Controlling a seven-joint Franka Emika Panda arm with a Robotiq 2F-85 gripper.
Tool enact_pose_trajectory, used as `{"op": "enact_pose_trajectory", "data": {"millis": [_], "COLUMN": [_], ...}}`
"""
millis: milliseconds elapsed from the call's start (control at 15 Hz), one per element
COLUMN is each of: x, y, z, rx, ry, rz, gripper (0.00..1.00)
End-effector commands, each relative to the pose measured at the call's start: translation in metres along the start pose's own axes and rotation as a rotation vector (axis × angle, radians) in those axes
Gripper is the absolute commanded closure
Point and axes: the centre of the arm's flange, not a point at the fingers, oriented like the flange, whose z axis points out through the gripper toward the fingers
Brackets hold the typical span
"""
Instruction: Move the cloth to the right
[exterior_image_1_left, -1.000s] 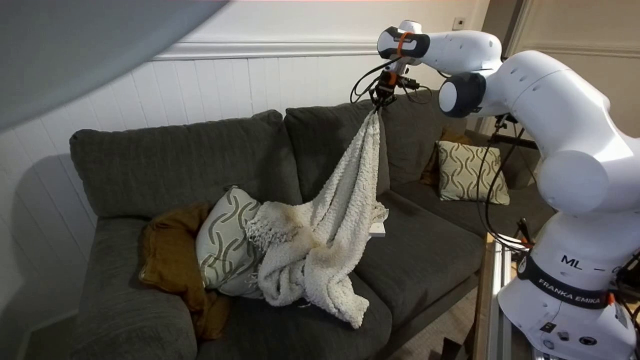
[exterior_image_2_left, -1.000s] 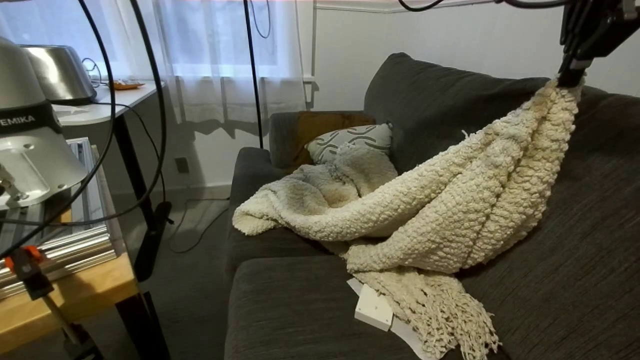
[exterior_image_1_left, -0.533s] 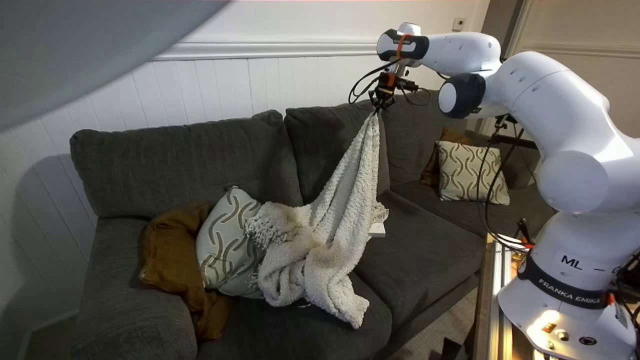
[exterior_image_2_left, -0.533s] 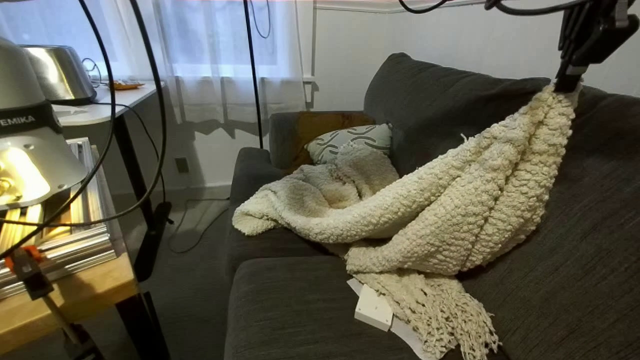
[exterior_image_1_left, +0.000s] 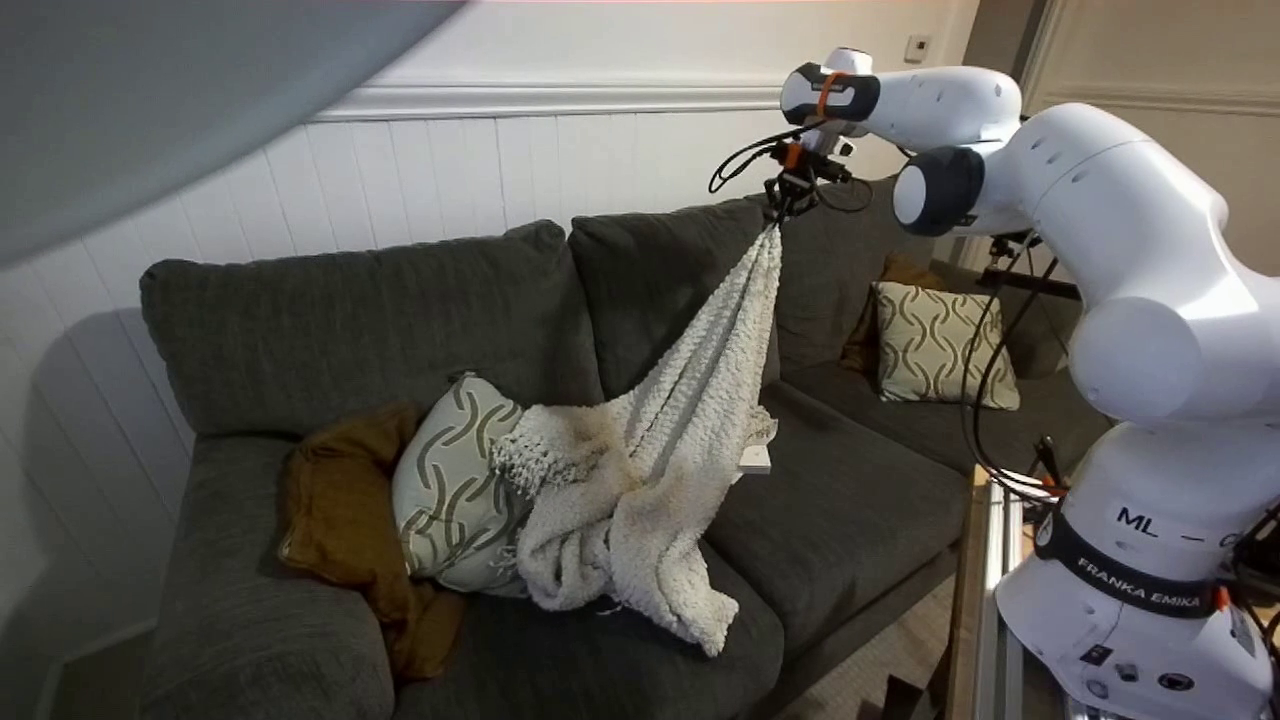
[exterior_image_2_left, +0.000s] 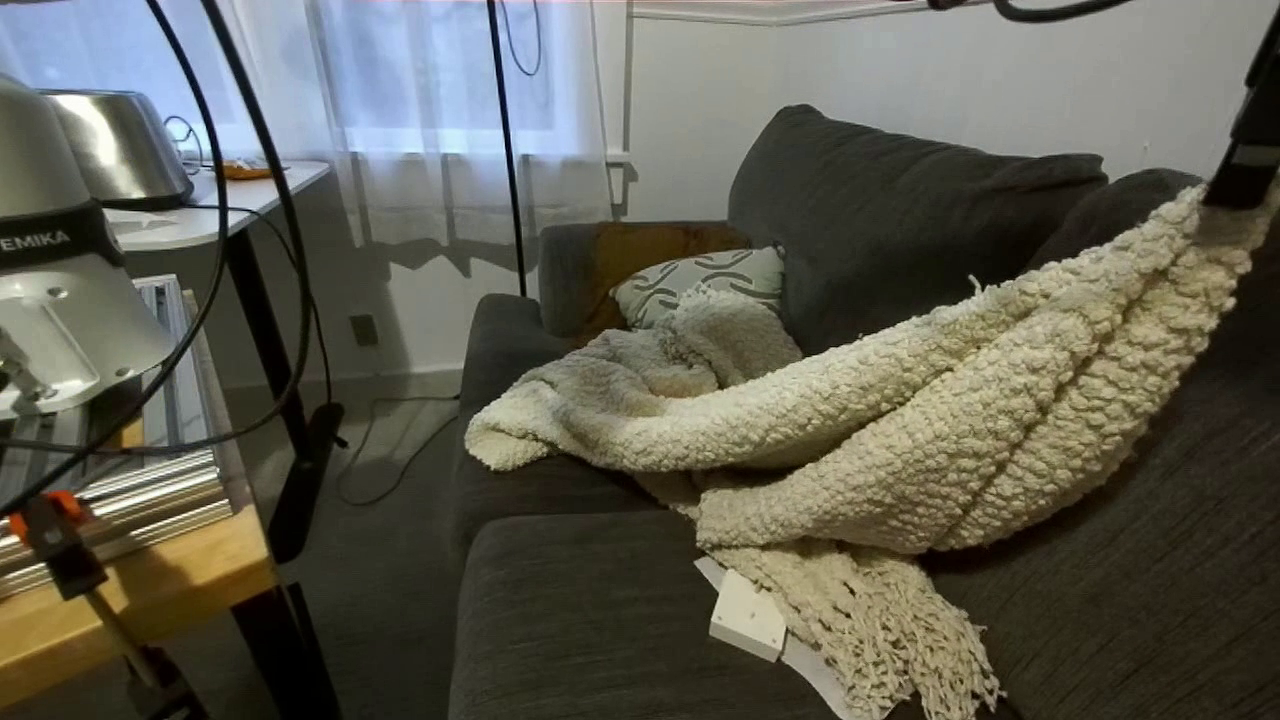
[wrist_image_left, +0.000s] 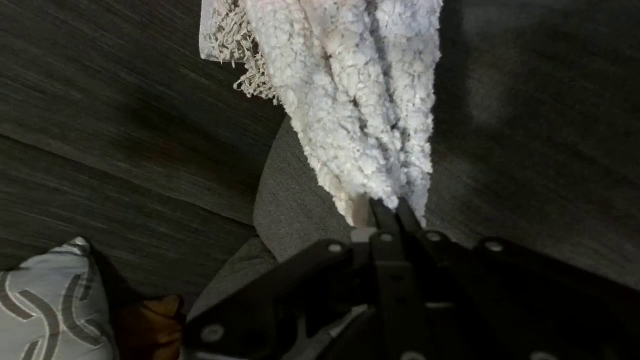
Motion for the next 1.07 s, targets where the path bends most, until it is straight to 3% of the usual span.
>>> {"op": "enact_pose_trajectory", "data": {"millis": [0,600,667,733,867,1000], "x": [0.076,0.121,0.125,0.128,0.134,0.137], "y": [-0.014,0.045,0.047,0.049,0.046,0.039], "z": [-0.018,-0.041,-0.042,-0.042,-0.046,-0.049], "rx": [0.051,0.100,0.106,0.117,0.144,0.127], "ry": [0.050,0.141,0.158,0.171,0.238,0.219], "rz": [0.181,0.583,0.625,0.665,0.739,0.692], "gripper": [0.99,0.99,0.93,0.71,0.67,0.55]}}
